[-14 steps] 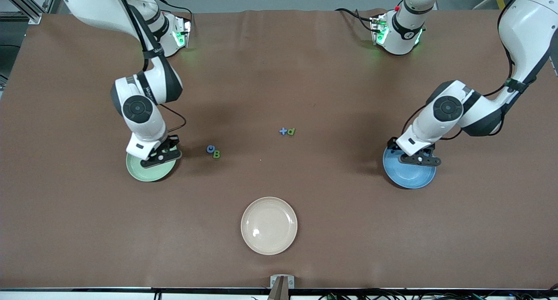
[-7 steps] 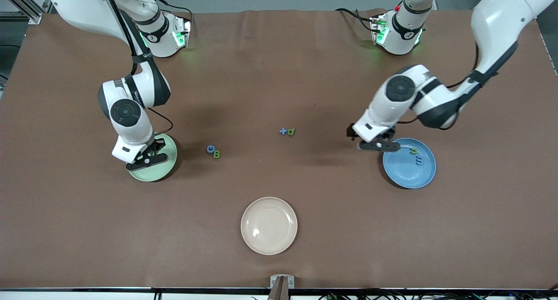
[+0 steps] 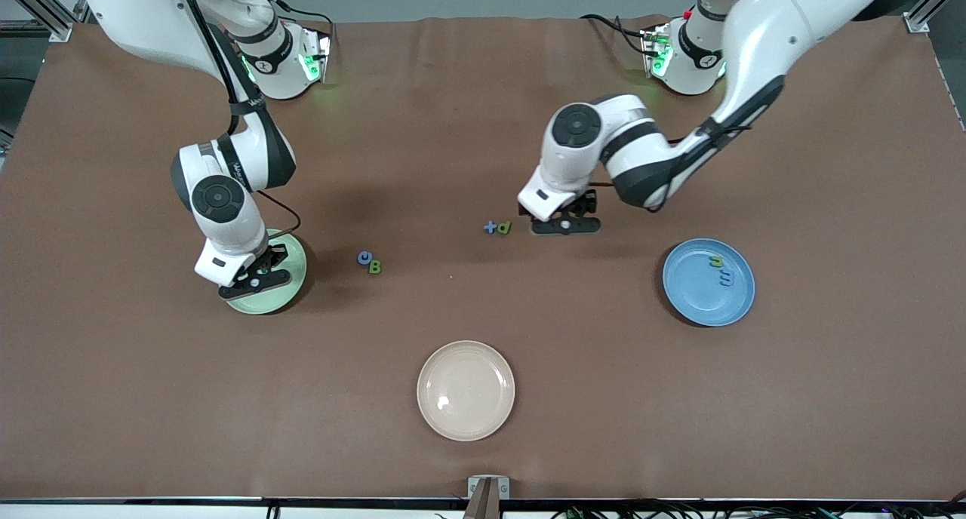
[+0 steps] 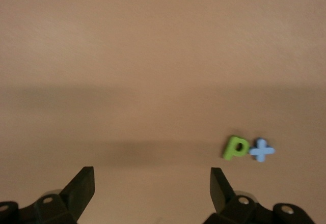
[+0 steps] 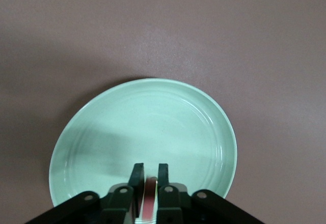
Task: Sort upper and lower case letters into plates
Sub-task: 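Move the left gripper over the green p while the right gripper reaches the blue c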
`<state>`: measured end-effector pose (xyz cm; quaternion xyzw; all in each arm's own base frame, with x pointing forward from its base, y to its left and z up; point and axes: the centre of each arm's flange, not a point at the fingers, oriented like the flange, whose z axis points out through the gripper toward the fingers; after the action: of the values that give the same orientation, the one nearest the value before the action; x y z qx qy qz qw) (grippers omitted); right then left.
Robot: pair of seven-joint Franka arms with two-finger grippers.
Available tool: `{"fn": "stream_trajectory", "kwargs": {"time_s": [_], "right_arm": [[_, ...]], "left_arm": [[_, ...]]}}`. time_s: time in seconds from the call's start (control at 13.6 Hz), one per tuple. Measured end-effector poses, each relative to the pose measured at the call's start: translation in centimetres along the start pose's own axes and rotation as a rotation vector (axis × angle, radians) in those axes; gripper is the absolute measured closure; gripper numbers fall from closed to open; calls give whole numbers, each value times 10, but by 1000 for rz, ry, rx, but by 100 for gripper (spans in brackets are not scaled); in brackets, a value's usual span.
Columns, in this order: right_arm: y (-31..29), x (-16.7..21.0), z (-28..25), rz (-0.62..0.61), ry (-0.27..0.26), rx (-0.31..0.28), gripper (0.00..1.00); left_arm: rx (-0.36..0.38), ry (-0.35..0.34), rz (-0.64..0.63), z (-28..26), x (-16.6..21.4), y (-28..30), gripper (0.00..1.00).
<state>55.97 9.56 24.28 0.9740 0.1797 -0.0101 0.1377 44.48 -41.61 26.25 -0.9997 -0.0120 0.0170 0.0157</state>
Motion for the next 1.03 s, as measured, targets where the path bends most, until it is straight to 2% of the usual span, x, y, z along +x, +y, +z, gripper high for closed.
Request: {"fn": "stream_trajectory", "kwargs": {"time_s": [0.22,0.51,0.74,0.81,0.88,0.96,1.03], "right_arm": [[0,3,-5,10,-7,-4,43],[0,4,-6,14,-6,-4,1],[2,4,-6,18,-7,-4,0],[4,4,-6,20,-6,-5,0],[6,5,-6,32,-6,1,0],[9,6,-5,74,-9,30,0],[10,6,-4,144,-16,91,0]], "left_arm": [[33,11,-2,23,-20,47,0],[2,0,8,37,-22,64,0],[-1,1,59,49,-24,65,2],[-2,5,97,53,-24,66,10],[-4,4,136,56,-25,66,10],[-6,3,169,58,-26,66,19],[-6,2,194,59,-26,66,28]]}}
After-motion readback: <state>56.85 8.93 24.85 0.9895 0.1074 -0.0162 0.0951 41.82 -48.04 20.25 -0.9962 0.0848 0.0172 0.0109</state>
